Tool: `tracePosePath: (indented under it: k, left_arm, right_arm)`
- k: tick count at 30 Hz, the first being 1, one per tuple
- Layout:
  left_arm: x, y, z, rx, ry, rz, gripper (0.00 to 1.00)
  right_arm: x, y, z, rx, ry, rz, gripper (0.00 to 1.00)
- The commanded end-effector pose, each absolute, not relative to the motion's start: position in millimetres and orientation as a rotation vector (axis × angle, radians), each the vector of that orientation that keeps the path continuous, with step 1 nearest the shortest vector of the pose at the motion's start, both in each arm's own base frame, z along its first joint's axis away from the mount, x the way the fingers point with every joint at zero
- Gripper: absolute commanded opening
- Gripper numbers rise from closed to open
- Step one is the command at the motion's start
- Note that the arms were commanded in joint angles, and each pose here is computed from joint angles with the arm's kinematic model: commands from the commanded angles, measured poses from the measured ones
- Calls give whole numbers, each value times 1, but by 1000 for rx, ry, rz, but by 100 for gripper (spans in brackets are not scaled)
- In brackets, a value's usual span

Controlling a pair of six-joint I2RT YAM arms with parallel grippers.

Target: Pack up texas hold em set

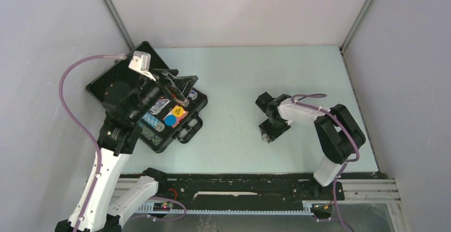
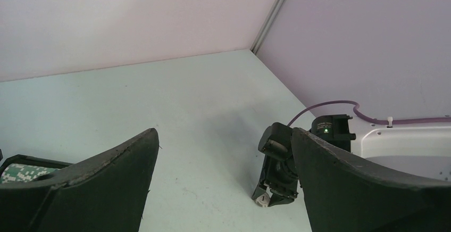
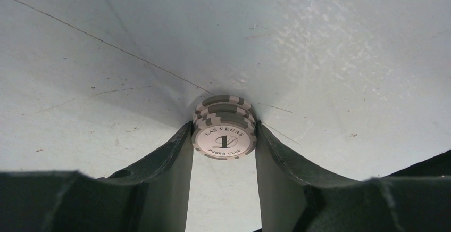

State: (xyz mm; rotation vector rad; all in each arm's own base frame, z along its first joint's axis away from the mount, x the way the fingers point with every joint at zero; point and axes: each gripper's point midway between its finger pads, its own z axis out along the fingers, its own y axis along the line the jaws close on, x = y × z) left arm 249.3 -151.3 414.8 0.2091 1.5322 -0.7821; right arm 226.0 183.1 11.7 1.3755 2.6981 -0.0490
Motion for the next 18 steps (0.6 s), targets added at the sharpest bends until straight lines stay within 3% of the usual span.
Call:
tracePosePath:
  k: [1,6,12,18]
  left_arm:
    - [255,-151,410,198,1532,-781,100]
    - [257,-154,406,193,1543,-798,100]
    - [259,-179,387,176,1598,-997,100]
    - [257,-196,319,31,1760,-1200,99]
  right_arm:
    - [231,184,12,1302,2699,-51,17]
    - [237,191,22,1248,2708,34,0]
    - [233,197,42,1192,2737,61,0]
    - [234,197,58,1160,2736,136,0]
